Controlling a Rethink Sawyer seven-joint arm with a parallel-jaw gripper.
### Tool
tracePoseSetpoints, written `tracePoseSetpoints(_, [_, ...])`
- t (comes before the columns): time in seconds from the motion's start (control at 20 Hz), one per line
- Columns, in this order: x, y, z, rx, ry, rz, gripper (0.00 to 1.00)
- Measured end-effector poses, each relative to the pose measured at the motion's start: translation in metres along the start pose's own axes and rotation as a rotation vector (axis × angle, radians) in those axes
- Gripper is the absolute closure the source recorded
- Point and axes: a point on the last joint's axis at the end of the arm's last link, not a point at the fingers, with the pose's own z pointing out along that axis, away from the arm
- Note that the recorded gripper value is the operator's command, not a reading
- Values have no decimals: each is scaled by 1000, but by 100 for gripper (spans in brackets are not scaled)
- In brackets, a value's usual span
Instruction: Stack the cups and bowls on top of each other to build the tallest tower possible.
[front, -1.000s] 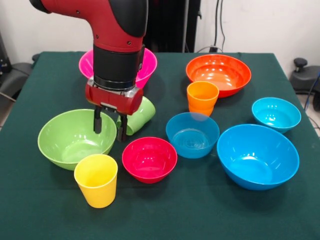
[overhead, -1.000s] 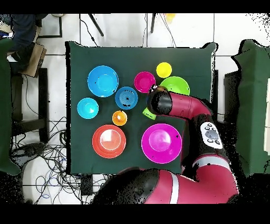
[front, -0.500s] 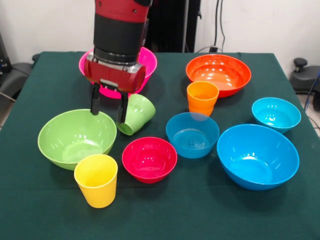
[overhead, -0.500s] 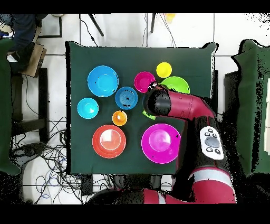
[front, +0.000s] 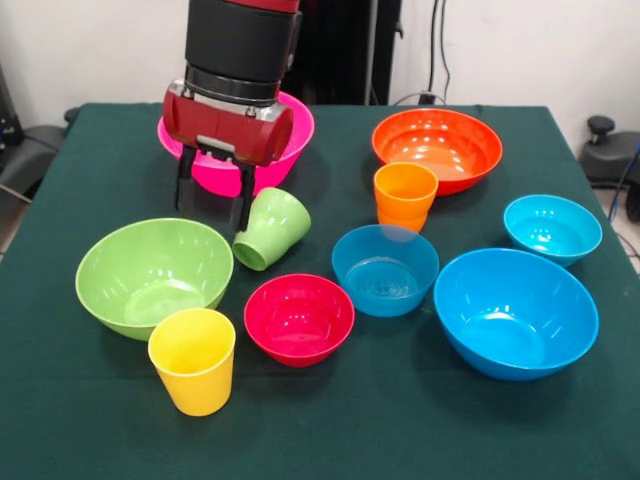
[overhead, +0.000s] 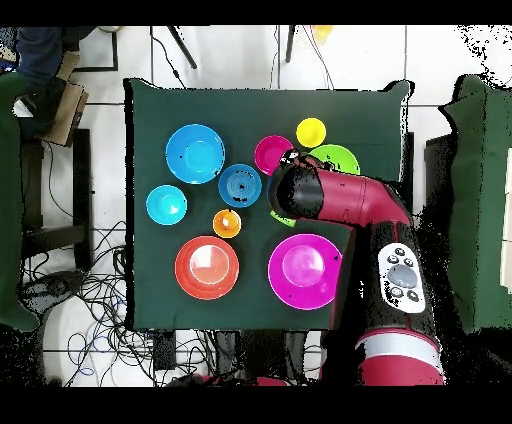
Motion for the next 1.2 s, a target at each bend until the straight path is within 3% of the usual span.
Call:
tracePoseSetpoints(0.45, [0, -5, 1, 8, 2, 4, 0])
tracePoseSetpoints(0.75, [10, -17, 24, -5, 27, 25, 0])
tracePoseSetpoints(1.2, [46, -34, 78, -45, 87, 27, 0])
